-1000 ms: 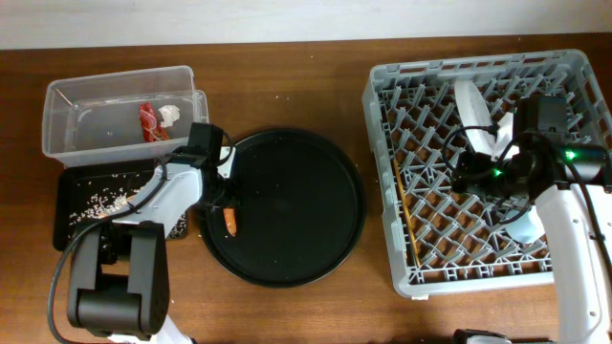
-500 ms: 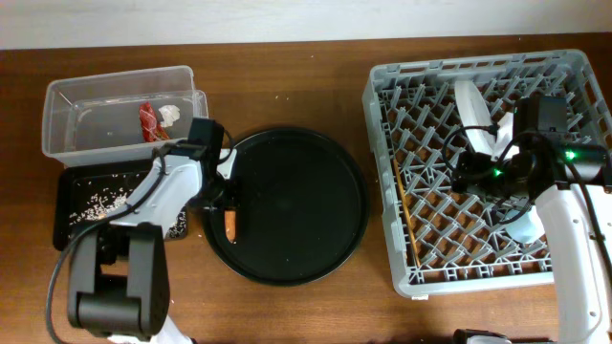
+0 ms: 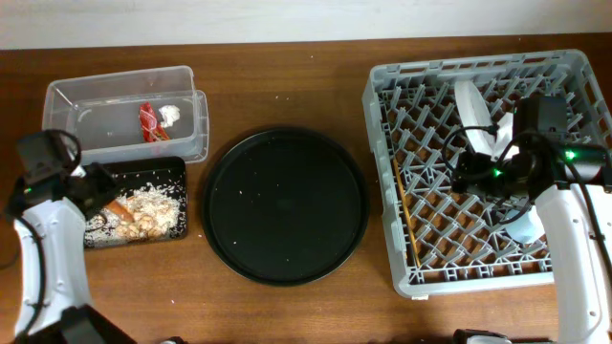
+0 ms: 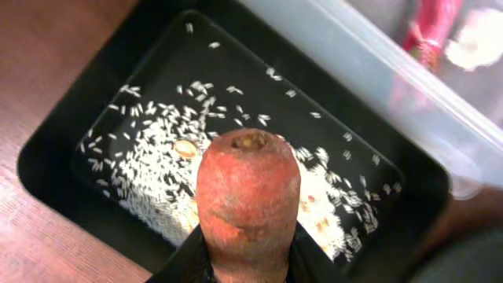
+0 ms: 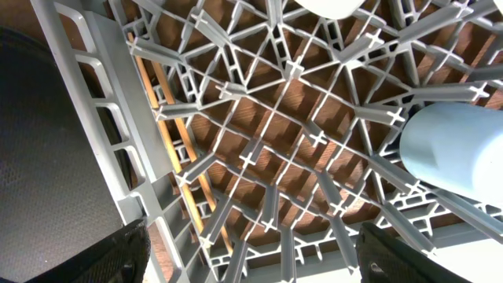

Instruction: Sort waste into correct bins and load items into the dishwasher rack

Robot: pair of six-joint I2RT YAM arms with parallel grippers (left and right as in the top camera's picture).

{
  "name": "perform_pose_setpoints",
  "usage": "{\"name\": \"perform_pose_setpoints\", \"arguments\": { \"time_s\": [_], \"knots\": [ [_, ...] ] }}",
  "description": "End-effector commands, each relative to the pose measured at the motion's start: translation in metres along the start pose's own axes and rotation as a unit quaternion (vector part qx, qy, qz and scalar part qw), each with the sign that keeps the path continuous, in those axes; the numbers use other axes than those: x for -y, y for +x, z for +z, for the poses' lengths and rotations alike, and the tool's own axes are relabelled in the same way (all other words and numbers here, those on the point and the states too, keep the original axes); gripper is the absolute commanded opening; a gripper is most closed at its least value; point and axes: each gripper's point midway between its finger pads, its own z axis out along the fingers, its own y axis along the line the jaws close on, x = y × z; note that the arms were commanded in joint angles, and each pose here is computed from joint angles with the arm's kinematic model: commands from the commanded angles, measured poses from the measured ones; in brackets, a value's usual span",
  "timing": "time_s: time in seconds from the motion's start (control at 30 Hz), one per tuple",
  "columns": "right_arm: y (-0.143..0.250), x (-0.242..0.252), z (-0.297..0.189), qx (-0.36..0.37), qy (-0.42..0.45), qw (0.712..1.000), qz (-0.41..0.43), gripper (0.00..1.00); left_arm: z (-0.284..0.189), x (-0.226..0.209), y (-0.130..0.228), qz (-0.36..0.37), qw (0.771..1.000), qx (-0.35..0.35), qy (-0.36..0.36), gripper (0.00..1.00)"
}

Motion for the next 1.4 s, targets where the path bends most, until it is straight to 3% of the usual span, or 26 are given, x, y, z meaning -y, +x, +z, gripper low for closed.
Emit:
{"name": "perform_pose_setpoints", "arguments": {
  "time_s": [0.0, 0.13, 0.3, 0.37, 0.53, 0.63, 0.8, 0.87, 0.93, 0.97, 1.03, 1.27, 1.37],
  "knots": [
    [0.001, 0.001, 0.003, -0.005, -0.003, 1.0, 0.002, 0.83, 0.031, -0.007, 0.01, -0.021, 0.999, -0.029, -0.012, 0.26],
    [0.001, 0.001, 0.003, -0.006, -0.003, 1.0, 0.002, 0.83, 0.077, -0.014, 0.038, -0.02, 0.994, -0.098, -0.033, 0.26],
    [0.001, 0.001, 0.003, -0.006, -0.003, 1.0, 0.002, 0.83, 0.088, -0.016, 0.046, -0.019, 0.992, -0.116, -0.039, 0.27],
    [0.001, 0.001, 0.003, -0.006, -0.003, 1.0, 0.002, 0.83, 0.088, -0.016, 0.047, -0.019, 0.992, -0.117, -0.039, 0.47],
    [0.001, 0.001, 0.003, -0.005, -0.002, 1.0, 0.002, 0.83, 0.087, -0.015, 0.044, -0.019, 0.993, -0.113, -0.037, 0.62],
    [0.001, 0.001, 0.003, -0.005, -0.003, 1.0, 0.002, 0.84, 0.074, 0.005, 0.033, -0.019, 0.994, -0.111, 0.009, 0.7],
    [0.005, -0.026, 0.005, -0.005, -0.023, 0.998, -0.06, 0.88, 0.018, 0.078, 0.02, 0.138, 0.986, -0.036, 0.09, 0.75],
    [0.008, -0.058, 0.005, -0.001, -0.063, 0.991, -0.122, 0.93, -0.005, 0.121, 0.036, 0.236, 0.964, -0.015, 0.125, 0.79],
    [0.007, -0.092, 0.003, 0.022, -0.094, 0.978, -0.185, 0.99, -0.014, 0.156, 0.063, 0.314, 0.937, -0.018, 0.15, 0.94],
    [0.002, -0.103, 0.004, 0.038, -0.102, 0.974, -0.198, 0.98, -0.018, 0.166, 0.078, 0.347, 0.924, -0.027, 0.156, 0.96],
    [-0.004, -0.119, 0.008, 0.05, -0.118, 0.969, -0.213, 0.98, -0.026, 0.164, 0.099, 0.368, 0.916, -0.065, 0.147, 0.99],
    [0.035, -0.105, 0.032, -0.068, -0.102, 0.972, -0.201, 0.98, -0.06, 0.124, 0.132, 0.372, 0.904, -0.186, 0.099, 0.99],
    [0.033, -0.1, 0.028, -0.057, -0.086, 0.974, -0.203, 0.98, -0.063, 0.119, 0.136, 0.371, 0.905, -0.182, 0.101, 0.99]
  ]
}}
